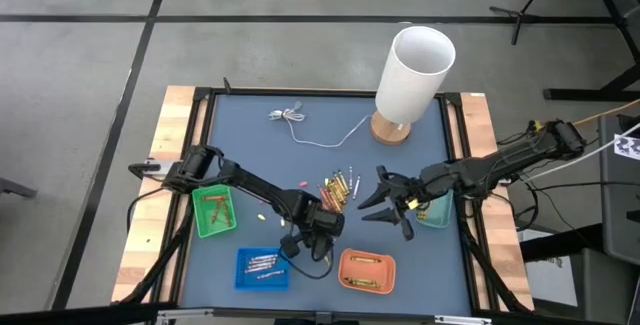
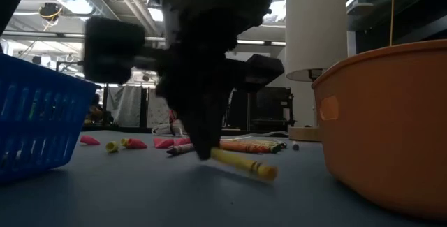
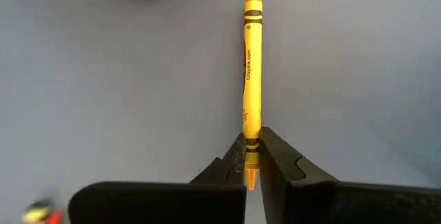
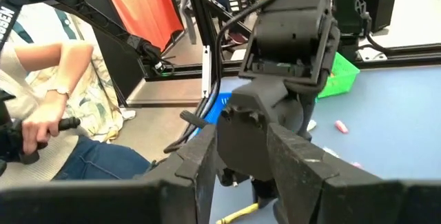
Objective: Sort crayons
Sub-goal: Put the yellow crayon into the dark green bin
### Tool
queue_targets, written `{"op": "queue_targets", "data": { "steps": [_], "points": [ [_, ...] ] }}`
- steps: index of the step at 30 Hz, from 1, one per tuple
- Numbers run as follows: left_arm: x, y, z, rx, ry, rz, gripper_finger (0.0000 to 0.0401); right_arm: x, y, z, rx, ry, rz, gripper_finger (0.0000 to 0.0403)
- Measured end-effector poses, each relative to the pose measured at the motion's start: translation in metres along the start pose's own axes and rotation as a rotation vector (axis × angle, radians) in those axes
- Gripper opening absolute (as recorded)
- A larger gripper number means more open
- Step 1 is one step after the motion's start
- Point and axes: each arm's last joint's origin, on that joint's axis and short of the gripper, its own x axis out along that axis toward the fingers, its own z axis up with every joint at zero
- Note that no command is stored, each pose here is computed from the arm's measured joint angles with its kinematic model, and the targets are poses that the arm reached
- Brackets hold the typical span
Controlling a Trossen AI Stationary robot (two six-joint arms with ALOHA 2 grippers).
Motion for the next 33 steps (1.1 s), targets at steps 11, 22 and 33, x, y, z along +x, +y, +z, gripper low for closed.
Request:
{"op": "queue_targets", "data": {
  "steps": [11, 22, 33],
  "points": [
    [-0.038, 0.010, 0.023, 0.035, 0.053, 0.020, 0.0000, -0.028, 0.003, 0.009, -0.003, 0.003, -0.003, 0.0131],
    [-0.073, 0.033, 0.034, 0.057, -0.001, 0.084, 0.0000, -0.043, 0.001, 0.008, -0.005, 0.036, -0.090, 0.0131],
    [-0.089, 0.084, 0.048, 0.066, -0.364, 0.443, 0.0000, -0.060, -0.003, 0.013, -0.058, -0.012, -0.266, 0.0131]
  ]
}}
